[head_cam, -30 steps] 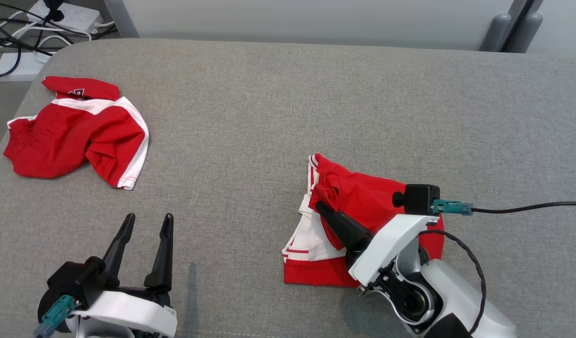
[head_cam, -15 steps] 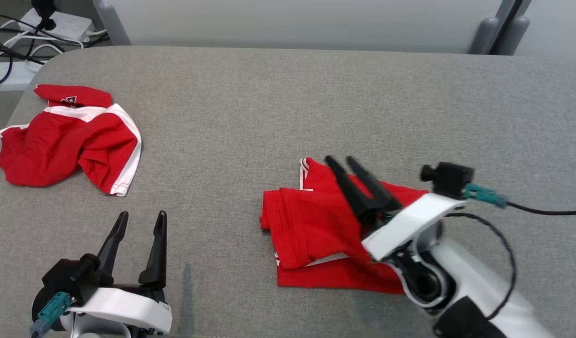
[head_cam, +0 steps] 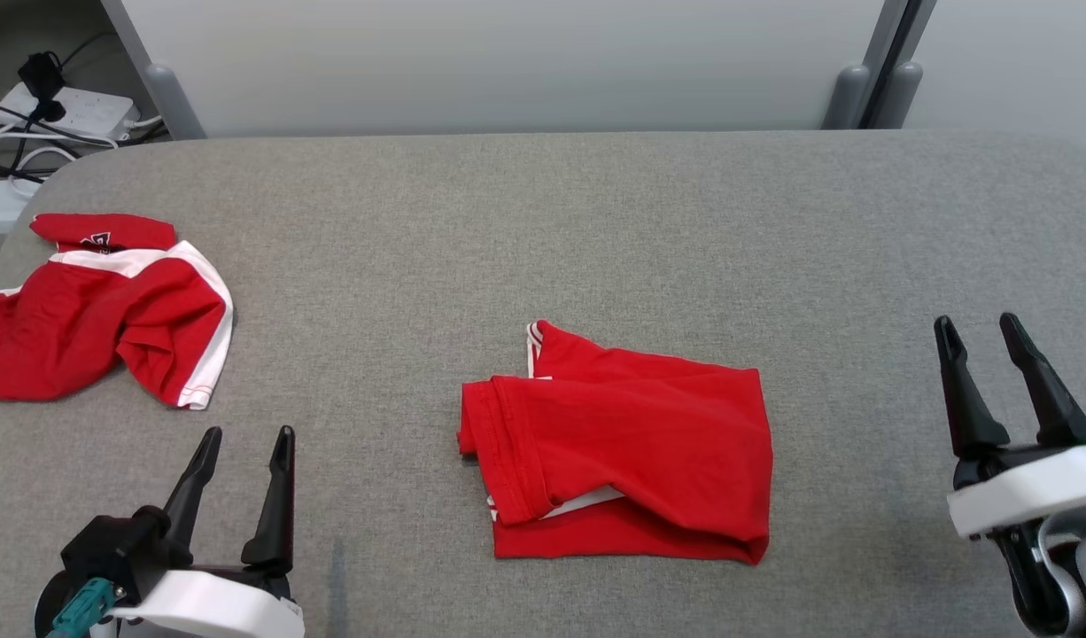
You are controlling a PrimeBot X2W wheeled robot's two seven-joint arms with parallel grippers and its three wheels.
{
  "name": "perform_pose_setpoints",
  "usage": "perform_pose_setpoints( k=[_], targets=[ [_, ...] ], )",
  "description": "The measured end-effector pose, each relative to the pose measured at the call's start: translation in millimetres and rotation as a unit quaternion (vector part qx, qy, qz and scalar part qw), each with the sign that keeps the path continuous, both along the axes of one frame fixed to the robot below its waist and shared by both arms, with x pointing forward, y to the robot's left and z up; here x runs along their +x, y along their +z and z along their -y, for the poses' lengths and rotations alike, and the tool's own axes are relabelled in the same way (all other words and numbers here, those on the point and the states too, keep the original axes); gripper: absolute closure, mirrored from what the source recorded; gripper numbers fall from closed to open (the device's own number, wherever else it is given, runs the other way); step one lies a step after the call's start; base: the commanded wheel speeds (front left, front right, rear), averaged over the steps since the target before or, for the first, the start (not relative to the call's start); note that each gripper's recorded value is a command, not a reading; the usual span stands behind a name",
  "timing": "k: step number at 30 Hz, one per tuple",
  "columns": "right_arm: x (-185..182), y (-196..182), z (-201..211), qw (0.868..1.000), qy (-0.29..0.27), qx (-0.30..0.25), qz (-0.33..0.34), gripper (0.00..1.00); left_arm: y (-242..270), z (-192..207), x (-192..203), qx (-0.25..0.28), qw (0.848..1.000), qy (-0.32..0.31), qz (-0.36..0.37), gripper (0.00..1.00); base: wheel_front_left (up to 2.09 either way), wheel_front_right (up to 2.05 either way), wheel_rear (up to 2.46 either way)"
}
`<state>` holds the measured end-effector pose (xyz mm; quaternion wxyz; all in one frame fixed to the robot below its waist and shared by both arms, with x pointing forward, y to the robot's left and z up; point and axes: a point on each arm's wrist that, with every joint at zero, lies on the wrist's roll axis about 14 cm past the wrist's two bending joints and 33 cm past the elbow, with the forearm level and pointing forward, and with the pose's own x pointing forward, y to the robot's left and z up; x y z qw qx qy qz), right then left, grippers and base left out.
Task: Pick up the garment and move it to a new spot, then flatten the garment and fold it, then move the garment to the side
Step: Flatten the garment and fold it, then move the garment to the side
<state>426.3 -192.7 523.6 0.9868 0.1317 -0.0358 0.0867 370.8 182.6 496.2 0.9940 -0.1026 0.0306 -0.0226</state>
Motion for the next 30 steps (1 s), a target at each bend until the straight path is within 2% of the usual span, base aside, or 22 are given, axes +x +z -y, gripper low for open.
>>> perform_pose_setpoints(
  k=[8,14,30],
  targets=[
    [-46.8,-28.0,7.0,0.998,-0.020,-0.049,-0.028,0.00,-0.5,-3.8,-15.3,0.011,1.000,0.006,-0.006,0.00,0.00,0.00,0.00],
    [-70.6,-41.8,10.0,0.997,-0.033,-0.047,-0.047,0.00,-0.7,-7.1,-28.0,0.010,1.000,0.018,-0.009,0.00,0.00,0.00,0.00],
    [-76.4,-43.2,6.4,0.998,-0.035,-0.036,-0.049,0.00,2.2,-17.0,-36.4,0.019,1.000,0.023,-0.008,0.00,0.00,0.00,0.00]
  ],
)
